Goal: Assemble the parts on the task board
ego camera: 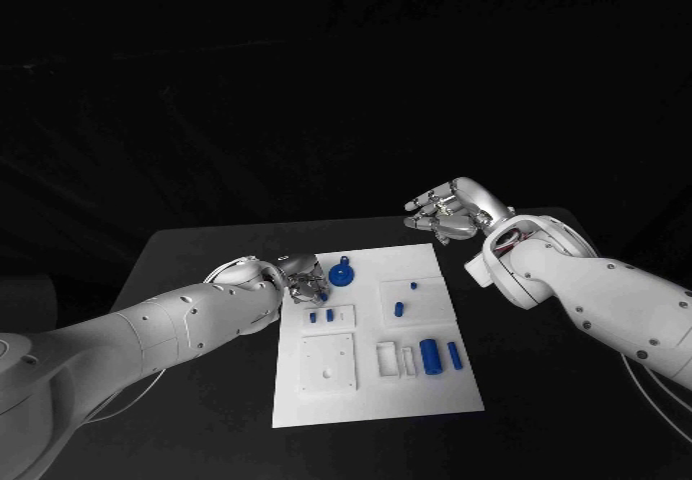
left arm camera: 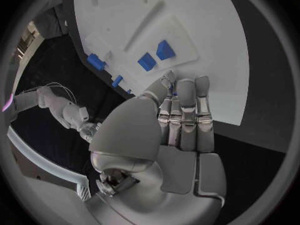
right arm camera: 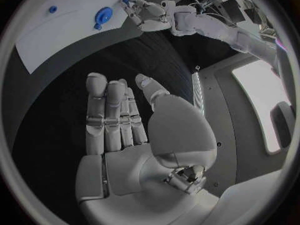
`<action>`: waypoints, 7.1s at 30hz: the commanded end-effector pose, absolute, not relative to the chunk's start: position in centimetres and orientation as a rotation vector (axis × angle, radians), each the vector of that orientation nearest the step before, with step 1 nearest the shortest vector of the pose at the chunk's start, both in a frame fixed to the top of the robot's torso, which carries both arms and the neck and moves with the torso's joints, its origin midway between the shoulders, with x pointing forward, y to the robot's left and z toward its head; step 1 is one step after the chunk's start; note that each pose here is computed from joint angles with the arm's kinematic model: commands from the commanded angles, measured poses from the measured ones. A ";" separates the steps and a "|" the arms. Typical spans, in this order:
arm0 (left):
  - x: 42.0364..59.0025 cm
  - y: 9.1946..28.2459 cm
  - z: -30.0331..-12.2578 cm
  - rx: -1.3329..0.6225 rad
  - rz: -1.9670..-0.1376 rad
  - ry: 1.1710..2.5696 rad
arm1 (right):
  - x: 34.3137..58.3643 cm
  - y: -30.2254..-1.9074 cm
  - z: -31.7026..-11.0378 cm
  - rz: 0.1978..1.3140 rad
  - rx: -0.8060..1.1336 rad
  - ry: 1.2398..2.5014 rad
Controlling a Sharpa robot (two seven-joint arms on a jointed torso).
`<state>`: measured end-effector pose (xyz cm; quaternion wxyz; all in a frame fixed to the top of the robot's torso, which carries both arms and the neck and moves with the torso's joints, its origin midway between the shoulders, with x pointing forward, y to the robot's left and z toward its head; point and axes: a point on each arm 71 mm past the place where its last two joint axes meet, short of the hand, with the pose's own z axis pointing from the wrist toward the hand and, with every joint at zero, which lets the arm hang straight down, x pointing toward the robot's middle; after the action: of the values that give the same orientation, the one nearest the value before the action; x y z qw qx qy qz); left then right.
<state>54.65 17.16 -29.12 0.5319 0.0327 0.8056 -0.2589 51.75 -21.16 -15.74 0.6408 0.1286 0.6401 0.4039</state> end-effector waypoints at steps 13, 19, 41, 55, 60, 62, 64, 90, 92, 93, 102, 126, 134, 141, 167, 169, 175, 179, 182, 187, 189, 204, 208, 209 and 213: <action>54.2 17.6 -29.4 0.086 -0.631 1.893 | 51.8 -21.2 -15.9 0.926 0.282 1.484; 54.3 18.2 -29.2 0.065 -0.625 1.872 | 51.8 -21.2 -16.4 0.904 0.266 1.548; 53.7 23.1 -24.4 -0.557 -0.942 1.601 | 52.3 -21.7 -20.4 0.429 -0.080 1.706; 52.1 21.9 -20.0 -0.883 -1.368 1.467 | 51.8 -20.1 -23.3 0.305 -0.216 1.751; 52.2 21.6 -19.3 -0.892 -1.408 1.451 | 51.8 -19.4 -23.9 0.300 -0.231 1.756; 52.2 21.5 -19.2 -0.895 -1.418 1.447 | 51.8 -19.2 -24.1 0.299 -0.234 1.754; 52.2 21.4 -19.1 -0.898 -1.426 1.445 | 51.8 -18.9 -24.4 0.297 -0.238 1.754; 52.1 20.7 -18.9 -0.914 -1.459 1.459 | 52.0 -17.9 -27.4 0.236 -0.281 1.784; 52.1 20.7 -19.0 -0.916 -1.461 1.460 | 52.0 -17.9 -27.5 0.234 -0.280 1.786; 52.1 20.7 -19.0 -0.917 -1.461 1.460 | 52.0 -17.8 -27.6 0.235 -0.280 1.786; 52.1 20.4 -19.0 -0.922 -1.466 1.466 | 52.0 -17.4 -28.1 0.238 -0.274 1.787; 52.4 21.0 -19.1 -0.930 -1.451 1.463 | 51.4 -17.4 -26.6 0.270 -0.224 1.657; 52.6 21.4 -19.2 -0.934 -1.438 1.457 | 51.1 -17.4 -23.6 0.353 -0.168 1.605; 52.9 21.6 -19.3 -0.936 -1.427 1.452 | 50.1 -16.4 -21.0 0.460 -0.136 1.561; 54.1 21.1 -19.6 -0.939 -1.409 1.424 | 41.7 -7.3 -26.9 0.763 -0.281 1.622; 54.1 21.0 -19.6 -0.939 -1.411 1.425 | 41.3 -7.0 -27.6 0.762 -0.294 1.633; 54.0 20.5 -19.6 -0.937 -1.420 1.430 | 40.8 -6.6 -29.3 0.744 -0.316 1.663; 54.0 20.3 -19.5 -0.936 -1.426 1.434 | 40.6 -6.4 -30.0 0.740 -0.322 1.671; 53.9 20.2 -19.5 -0.935 -1.431 1.437 | 40.5 -6.2 -30.4 0.739 -0.324 1.674; 53.9 20.0 -19.5 -0.934 -1.438 1.441 | 40.4 -6.0 -30.8 0.734 -0.324 1.675; 53.9 20.0 -19.5 -0.935 -1.439 1.441 | 40.4 -6.0 -30.9 0.730 -0.325 1.675; 53.8 19.8 -19.5 -0.936 -1.447 1.448 | 40.7 -6.2 -31.3 0.689 -0.328 1.672; 53.8 19.7 -19.5 -0.936 -1.449 1.450 | 40.8 -6.2 -31.4 0.675 -0.331 1.677; 53.8 19.7 -19.5 -0.936 -1.450 1.451 | 40.8 -6.2 -31.5 0.673 -0.332 1.679; 53.7 19.6 -19.5 -0.935 -1.453 1.453 | 40.9 -6.1 -31.6 0.668 -0.334 1.682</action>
<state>53.79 19.90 -19.71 0.4345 -0.3777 0.5839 -0.5723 40.95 -6.18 -31.52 0.6031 -0.1366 0.7282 0.2956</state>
